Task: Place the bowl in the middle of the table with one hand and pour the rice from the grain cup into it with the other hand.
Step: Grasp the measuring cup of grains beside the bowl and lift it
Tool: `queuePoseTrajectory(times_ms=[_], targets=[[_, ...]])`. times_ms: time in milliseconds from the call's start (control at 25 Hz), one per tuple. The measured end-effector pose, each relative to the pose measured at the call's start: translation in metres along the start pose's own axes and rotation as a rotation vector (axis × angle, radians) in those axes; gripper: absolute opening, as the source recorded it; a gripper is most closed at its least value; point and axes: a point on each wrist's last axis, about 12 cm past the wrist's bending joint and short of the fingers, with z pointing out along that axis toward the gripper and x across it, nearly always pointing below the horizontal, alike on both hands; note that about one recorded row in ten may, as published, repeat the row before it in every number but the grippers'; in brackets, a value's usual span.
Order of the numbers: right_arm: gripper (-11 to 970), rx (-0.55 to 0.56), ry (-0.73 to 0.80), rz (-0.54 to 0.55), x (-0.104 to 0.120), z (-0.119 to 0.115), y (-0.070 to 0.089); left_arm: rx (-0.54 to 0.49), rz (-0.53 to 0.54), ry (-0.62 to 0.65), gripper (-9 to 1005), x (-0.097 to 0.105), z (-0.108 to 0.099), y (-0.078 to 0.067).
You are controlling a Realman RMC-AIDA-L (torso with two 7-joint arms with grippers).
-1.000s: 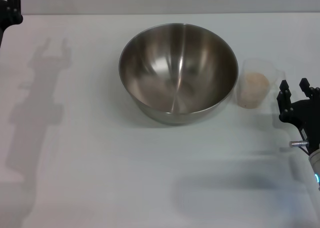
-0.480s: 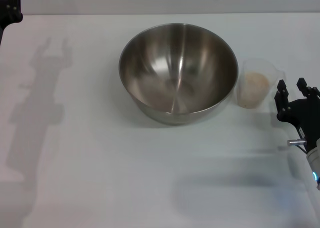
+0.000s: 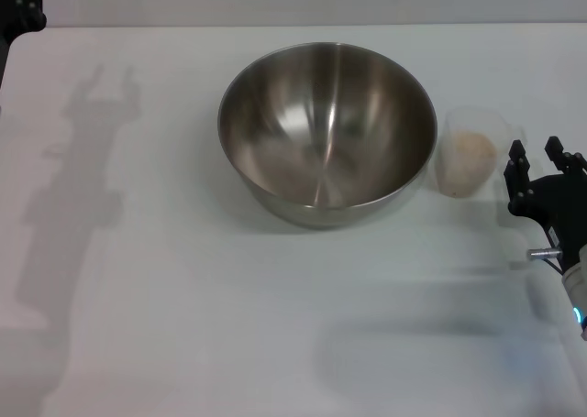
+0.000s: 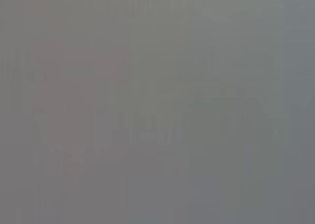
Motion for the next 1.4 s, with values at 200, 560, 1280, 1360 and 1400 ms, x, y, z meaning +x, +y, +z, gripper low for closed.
queuePoseTrajectory(times_ms=[200,560,1280,1360,1400], targets=[[422,-0.013,0.021,-0.001,0.001,0.004,0.002,0.003,0.000,-0.006,409,-0.001,0.002,-0.001],[421,-0.017,0.018,-0.002,0.000,0.006,0.003,-0.003,0.000,-0.009,409,-0.002,0.003,0.000],[422,-0.023,0.012,0.002,-0.002,0.016,-0.004,0.007,-0.001,-0.017,409,-0.004,0.007,-0.003],[421,-0.024,0.014,0.007,-0.003,0.018,-0.005,0.009,-0.001,-0.019,408,-0.004,0.007,-0.003],[421,-0.026,0.017,0.010,-0.003,0.020,-0.006,0.010,-0.002,-0.021,408,-0.005,0.008,-0.004]])
